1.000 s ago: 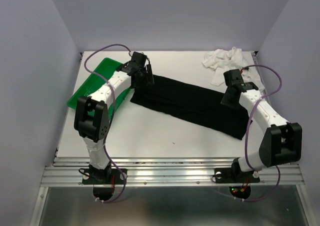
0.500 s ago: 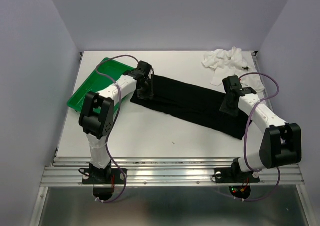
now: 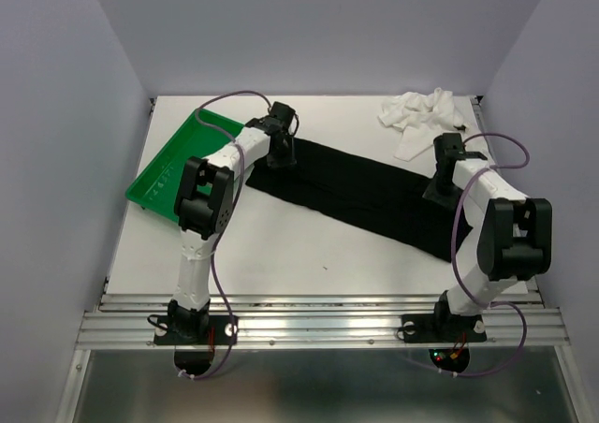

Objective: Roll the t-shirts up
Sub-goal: Fold the T-shirt at the center of the board.

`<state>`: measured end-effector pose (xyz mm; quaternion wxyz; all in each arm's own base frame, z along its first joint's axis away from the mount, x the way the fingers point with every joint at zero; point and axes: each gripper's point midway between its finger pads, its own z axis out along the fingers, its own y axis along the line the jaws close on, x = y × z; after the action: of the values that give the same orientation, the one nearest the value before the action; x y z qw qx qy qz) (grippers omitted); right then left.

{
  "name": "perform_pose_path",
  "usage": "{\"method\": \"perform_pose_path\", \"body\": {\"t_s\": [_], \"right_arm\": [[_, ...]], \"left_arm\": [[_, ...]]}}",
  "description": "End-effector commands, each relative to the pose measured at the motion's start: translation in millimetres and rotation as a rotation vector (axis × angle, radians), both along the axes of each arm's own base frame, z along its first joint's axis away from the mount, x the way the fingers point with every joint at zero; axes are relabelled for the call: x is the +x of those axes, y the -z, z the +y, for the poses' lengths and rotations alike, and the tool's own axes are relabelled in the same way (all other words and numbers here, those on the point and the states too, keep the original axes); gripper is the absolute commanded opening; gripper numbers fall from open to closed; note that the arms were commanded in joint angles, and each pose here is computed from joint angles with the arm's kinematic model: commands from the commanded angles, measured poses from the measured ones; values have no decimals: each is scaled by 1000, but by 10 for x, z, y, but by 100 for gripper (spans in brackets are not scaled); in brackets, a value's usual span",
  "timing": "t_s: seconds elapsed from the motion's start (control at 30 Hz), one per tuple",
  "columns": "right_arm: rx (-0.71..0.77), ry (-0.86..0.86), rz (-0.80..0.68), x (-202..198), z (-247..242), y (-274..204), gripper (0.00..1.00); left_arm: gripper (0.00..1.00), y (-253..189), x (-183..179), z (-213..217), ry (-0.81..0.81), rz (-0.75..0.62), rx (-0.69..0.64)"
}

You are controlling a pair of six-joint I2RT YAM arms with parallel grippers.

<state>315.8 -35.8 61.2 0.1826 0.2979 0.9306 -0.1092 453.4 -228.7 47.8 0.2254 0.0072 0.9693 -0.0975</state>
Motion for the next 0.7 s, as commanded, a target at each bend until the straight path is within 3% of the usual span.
{"method": "perform_pose_path", "body": {"t_s": [0.0,0.33,0.4,0.47,0.5,0.6,0.67], "right_arm": [[-15,-6,-84,378,-123,-113,47],[-24,-24,-46,442,-320,149,46],[-20,-29,-47,443,-313,173,40],[-14,-36,-67,456,-297,136,23],[-11,-41,-73,455,-291,119,23],[-4,-51,-92,448,-271,54,3],[18,-68,-138,492,-220,-25,1]], "left_arm": [[36,-556,224,84,-56,-153,-6],[36,-678,-64,185,-37,-141,-10],[36,-670,-138,202,-32,-132,-11],[36,-698,-191,214,-31,-133,-13],[36,-720,-201,221,-34,-137,-15],[36,-788,-253,237,-32,-147,-20],[36,-821,-278,251,-32,-151,-25]]}}
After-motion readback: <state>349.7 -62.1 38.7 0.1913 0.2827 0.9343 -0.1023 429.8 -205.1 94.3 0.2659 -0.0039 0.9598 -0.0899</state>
